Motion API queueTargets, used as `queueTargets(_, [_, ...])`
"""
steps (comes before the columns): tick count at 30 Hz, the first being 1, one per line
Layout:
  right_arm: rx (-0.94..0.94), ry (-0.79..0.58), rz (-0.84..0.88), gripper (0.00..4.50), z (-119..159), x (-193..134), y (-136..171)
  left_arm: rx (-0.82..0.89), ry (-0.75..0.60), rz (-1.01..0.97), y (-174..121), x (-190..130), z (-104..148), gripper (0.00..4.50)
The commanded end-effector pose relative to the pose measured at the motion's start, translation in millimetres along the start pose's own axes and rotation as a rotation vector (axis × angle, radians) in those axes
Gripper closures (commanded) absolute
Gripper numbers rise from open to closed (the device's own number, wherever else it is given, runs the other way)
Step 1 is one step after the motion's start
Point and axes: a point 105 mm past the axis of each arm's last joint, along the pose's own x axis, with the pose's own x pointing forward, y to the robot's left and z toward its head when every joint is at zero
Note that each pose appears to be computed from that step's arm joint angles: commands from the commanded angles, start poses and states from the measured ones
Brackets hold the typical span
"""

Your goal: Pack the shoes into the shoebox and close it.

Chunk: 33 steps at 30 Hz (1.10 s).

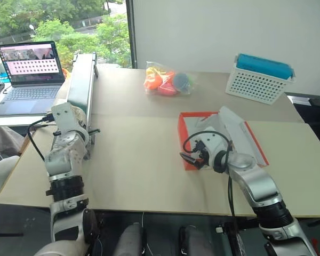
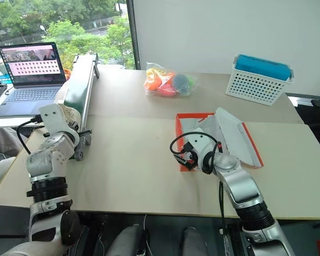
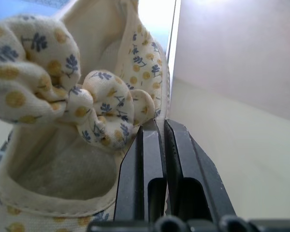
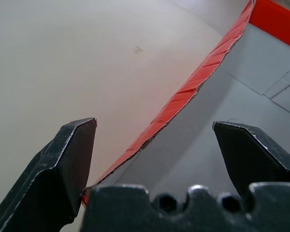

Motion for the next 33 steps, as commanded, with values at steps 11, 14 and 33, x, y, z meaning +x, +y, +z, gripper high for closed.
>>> queueTargets(11, [0.059,-0.056,-0.072,0.00,16,0,-16,-0.013,-0.381,-0.235,-68,-34,64,4.45])
queueTargets(14, [0.282,-0.135,-0.137,0.00,36,-1,-40,-0.017,-0.358,-0.295,-82,-35,59,4.45])
queueTargets(33, [0.827,-0.164,0.148,0.00,157,42,-22,-0.058,-0.234,-0.611,-173,-68,23,4.45])
